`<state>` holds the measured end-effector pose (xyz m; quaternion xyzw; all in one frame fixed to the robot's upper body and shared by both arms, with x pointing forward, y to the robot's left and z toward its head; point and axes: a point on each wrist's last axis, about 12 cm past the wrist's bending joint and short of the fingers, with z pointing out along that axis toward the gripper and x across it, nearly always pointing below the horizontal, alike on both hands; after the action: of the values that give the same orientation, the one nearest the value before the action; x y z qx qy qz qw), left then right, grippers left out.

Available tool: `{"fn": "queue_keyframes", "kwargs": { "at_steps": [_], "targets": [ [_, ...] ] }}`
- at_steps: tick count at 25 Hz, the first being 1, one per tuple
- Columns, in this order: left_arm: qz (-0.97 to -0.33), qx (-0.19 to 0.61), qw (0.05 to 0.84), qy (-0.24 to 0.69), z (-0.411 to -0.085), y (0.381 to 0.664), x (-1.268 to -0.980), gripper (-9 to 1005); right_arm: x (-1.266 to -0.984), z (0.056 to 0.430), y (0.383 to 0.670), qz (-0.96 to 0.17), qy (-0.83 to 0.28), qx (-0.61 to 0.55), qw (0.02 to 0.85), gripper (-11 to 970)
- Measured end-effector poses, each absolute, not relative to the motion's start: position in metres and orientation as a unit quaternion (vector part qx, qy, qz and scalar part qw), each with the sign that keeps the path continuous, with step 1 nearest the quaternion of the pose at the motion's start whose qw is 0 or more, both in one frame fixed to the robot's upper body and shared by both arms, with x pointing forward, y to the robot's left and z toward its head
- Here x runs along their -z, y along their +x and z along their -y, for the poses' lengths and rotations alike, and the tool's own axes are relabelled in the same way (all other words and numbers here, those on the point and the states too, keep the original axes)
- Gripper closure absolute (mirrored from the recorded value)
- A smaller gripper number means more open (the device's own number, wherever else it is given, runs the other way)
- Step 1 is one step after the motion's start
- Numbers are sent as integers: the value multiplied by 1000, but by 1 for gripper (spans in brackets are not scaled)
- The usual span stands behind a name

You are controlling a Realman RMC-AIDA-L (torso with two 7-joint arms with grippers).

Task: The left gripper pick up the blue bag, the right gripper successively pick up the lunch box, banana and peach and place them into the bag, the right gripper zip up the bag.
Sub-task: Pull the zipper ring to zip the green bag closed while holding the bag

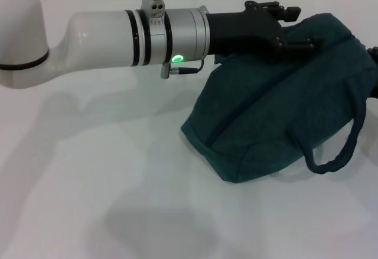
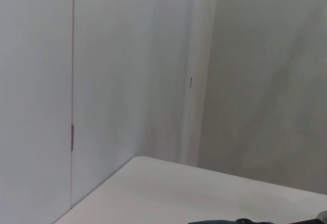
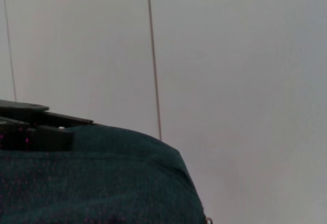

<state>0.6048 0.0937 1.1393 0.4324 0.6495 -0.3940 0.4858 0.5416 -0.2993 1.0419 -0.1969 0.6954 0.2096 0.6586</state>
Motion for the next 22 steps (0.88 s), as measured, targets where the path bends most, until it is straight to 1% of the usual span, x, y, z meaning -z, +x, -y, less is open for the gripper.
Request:
{"fn": "queue_keyframes", "kwargs": {
  "at_steps": [7, 15, 22],
  "targets": [
    [-655, 381, 490, 432, -96, 607, -1137, 276, -1042, 290, 541, -690, -221, -222, 652, 535],
    [-667, 357, 490, 433, -100, 611, -1130, 275, -1043, 286, 535, -678, -219, -240, 659, 536],
    [-668, 350, 491, 436, -101, 612, -1129, 276, -1044, 282, 538, -678, -226, -242, 657, 537]
  ]
}}
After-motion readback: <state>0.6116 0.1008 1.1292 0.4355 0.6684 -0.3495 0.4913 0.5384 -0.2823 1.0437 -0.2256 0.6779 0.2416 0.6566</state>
